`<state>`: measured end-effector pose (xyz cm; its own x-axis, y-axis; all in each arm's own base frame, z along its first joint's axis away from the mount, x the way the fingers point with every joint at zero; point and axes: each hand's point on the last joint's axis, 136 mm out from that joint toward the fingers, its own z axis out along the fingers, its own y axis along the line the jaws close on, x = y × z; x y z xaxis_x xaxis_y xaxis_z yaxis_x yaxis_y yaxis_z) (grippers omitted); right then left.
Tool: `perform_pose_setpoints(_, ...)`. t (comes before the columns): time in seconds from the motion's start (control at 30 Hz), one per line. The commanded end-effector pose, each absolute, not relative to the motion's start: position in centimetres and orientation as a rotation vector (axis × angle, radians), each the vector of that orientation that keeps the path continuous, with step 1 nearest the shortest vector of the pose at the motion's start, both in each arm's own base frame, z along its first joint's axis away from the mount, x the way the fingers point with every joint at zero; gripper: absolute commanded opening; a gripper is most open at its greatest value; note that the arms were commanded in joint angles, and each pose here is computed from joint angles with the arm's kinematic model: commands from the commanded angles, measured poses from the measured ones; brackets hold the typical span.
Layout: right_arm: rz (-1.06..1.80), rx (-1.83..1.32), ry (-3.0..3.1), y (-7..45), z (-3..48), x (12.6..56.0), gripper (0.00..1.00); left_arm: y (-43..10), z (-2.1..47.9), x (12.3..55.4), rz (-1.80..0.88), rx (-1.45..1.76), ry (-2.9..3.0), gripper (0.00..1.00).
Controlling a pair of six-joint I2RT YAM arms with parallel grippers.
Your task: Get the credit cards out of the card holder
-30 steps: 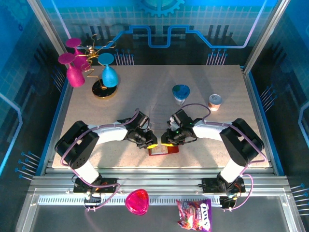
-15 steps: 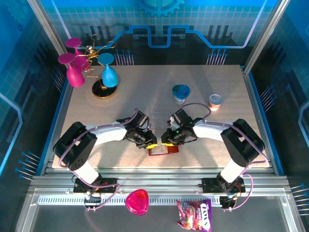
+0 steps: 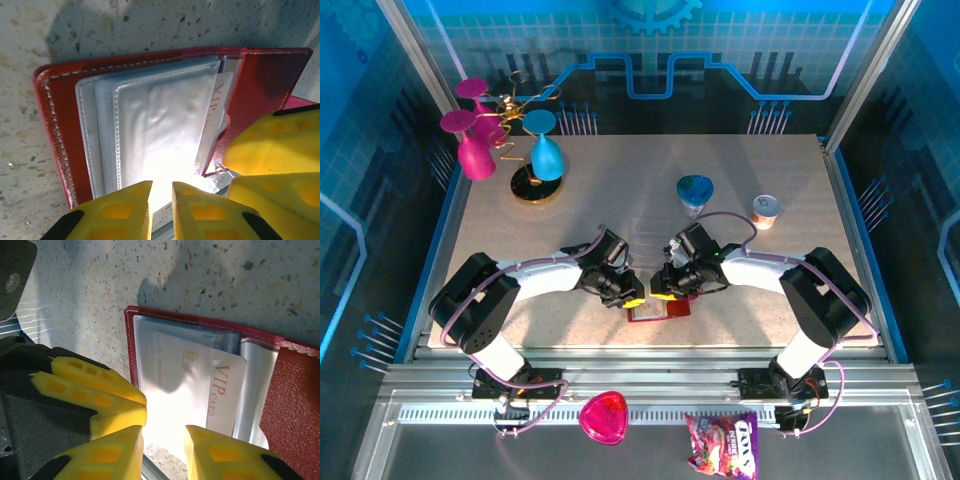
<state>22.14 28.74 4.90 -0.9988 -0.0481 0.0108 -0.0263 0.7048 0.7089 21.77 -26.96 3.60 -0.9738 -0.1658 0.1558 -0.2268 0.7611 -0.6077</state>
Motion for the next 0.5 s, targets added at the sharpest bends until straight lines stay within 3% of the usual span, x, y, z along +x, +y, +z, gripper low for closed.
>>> perform_pose_setpoints(0.0, -1.185, 0.044, -2.831, 28.6, 4.1, 21.5, 0.29, -26.3, 2.4, 20.7, 0.942, 0.302, -2.855, 0.16)
perform_pose_setpoints(0.47, -1.123, 0.033, -2.818, 28.2, 2.4, 20.9, 0.32, -25.7, 1.5, 20.4, 0.879, 0.300, -2.870, 0.16)
